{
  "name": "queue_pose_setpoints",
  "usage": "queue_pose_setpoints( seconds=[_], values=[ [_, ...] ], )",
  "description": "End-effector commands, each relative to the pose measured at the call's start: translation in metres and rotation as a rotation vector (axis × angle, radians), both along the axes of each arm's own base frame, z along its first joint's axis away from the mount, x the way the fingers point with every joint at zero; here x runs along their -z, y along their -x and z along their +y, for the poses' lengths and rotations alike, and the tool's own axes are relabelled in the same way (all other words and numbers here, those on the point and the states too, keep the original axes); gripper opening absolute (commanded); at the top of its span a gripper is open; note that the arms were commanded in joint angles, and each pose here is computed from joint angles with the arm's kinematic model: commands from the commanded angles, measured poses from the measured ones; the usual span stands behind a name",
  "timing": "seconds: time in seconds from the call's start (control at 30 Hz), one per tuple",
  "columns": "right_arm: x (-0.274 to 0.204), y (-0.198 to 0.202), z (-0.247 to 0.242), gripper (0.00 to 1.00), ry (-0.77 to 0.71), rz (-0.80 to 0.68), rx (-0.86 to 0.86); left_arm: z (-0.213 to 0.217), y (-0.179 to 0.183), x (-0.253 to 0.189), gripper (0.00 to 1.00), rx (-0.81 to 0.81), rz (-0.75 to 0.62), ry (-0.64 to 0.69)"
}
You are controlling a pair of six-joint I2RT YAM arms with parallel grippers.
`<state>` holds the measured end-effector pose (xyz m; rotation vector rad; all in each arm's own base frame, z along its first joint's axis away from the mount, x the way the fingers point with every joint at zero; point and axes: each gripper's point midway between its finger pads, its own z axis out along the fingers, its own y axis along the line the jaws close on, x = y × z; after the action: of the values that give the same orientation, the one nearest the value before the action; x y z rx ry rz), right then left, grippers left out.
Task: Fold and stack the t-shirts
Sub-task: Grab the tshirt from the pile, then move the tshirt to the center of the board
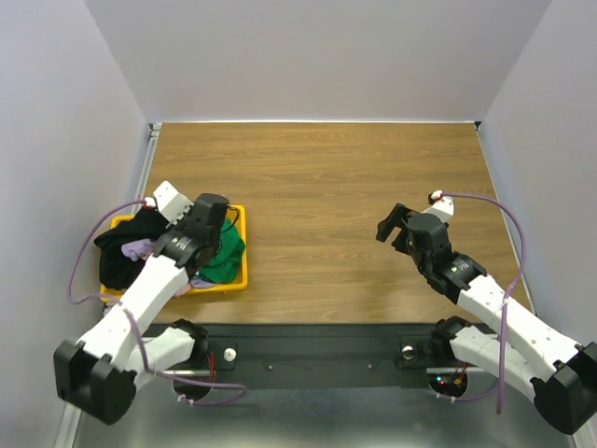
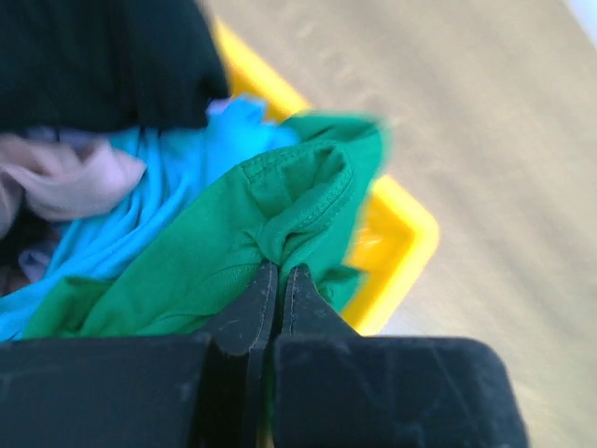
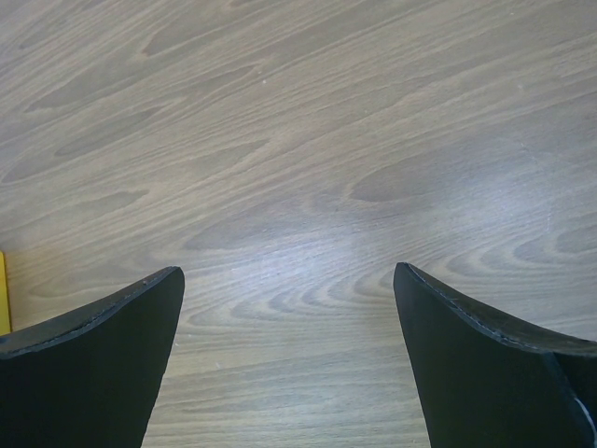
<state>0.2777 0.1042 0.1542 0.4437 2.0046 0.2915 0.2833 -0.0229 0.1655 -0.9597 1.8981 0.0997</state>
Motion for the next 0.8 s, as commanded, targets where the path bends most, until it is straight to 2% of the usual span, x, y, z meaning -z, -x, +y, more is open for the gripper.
queue_pose_setpoints(
  seconds=[0.0,0.17,0.33,0.53,0.6,0.7,0.77],
  values=[
    [-0.016,-0.005,0.002,1.0,-0.016,-0.042,0.006,0.001,-0.007,-0.106,0.0,0.06,-0.323,0.038],
    [-0.023,-0.005,0.003,1.0,-0.031,-0.06,0.001,-0.003,0.0,-0.205,0.0,0.161,-0.605,0.058],
    [-0.032,-0.003,0.0,1.0,-0.054,-0.088,0.014,-0.019,0.012,-0.316,0.0,0.346,-0.856,-0.038],
    [-0.046,-0.005,-0.004,1.0,-0.07,-0.126,0.042,-0.045,0.019,-0.409,0.0,0.499,-1.045,-0.076],
    [-0.049,-0.006,-0.009,1.0,-0.068,-0.138,0.077,-0.067,0.02,-0.439,0.0,0.614,-1.103,-0.089],
    [-0.061,-0.01,-0.021,1.0,-0.061,-0.174,0.147,-0.095,0.032,-0.47,0.0,0.745,-1.171,-0.101],
    [-0.073,-0.011,-0.027,1.0,-0.081,-0.206,0.187,-0.126,0.024,-0.474,0.0,0.855,-1.174,-0.106]
  ],
)
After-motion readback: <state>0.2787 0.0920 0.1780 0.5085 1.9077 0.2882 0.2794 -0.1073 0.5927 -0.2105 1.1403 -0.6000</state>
